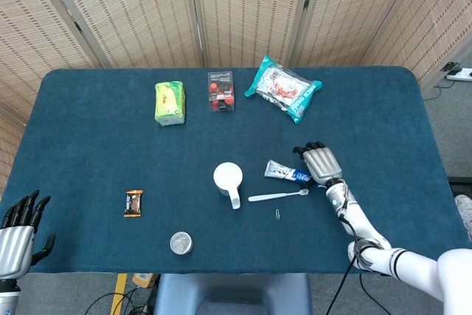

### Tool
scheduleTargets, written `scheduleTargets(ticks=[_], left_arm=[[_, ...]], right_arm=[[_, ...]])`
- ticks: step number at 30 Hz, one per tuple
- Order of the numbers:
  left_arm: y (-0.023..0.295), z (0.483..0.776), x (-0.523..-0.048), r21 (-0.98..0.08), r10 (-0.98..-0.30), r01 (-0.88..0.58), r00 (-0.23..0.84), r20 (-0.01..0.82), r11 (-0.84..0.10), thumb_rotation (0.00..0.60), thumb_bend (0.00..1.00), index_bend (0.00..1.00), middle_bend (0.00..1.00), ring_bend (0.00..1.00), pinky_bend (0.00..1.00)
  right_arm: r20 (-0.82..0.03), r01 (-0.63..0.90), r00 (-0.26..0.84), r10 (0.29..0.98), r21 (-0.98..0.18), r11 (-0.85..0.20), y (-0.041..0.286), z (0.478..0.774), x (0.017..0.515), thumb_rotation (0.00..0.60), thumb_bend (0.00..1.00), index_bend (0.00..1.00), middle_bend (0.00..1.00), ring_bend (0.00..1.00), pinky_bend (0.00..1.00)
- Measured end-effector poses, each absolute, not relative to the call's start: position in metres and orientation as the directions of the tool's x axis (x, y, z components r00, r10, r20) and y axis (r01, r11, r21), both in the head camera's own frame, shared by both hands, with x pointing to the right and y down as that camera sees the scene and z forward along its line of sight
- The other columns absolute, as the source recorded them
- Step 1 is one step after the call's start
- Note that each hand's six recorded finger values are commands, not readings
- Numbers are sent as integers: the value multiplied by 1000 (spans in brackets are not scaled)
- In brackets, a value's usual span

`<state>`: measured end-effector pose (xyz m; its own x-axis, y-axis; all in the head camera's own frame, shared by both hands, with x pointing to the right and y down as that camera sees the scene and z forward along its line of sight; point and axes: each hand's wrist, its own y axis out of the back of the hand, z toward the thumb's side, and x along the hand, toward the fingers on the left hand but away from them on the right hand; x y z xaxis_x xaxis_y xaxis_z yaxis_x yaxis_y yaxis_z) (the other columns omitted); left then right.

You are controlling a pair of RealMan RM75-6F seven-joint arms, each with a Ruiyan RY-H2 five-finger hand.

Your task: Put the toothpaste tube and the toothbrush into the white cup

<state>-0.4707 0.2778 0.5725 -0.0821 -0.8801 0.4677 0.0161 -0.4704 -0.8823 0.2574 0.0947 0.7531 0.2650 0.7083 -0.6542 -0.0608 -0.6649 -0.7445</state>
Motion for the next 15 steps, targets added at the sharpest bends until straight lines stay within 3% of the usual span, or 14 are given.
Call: scheduleTargets(ticks=[9, 15], left_arm=[[278, 573, -471, -882, -879, 19, -84, 469, -472, 600, 441, 125, 22, 33, 141], [280, 573, -473, -879, -876, 19, -91, 474, -477, 600, 441, 125, 22, 33, 141]], right_arm=[[-623, -76, 248, 742, -776, -626, 62, 761, 239, 600, 51, 282, 378, 204, 198], [-629, -92, 288, 722, -768, -633, 68, 759, 226, 600, 65, 330, 377, 204, 198]])
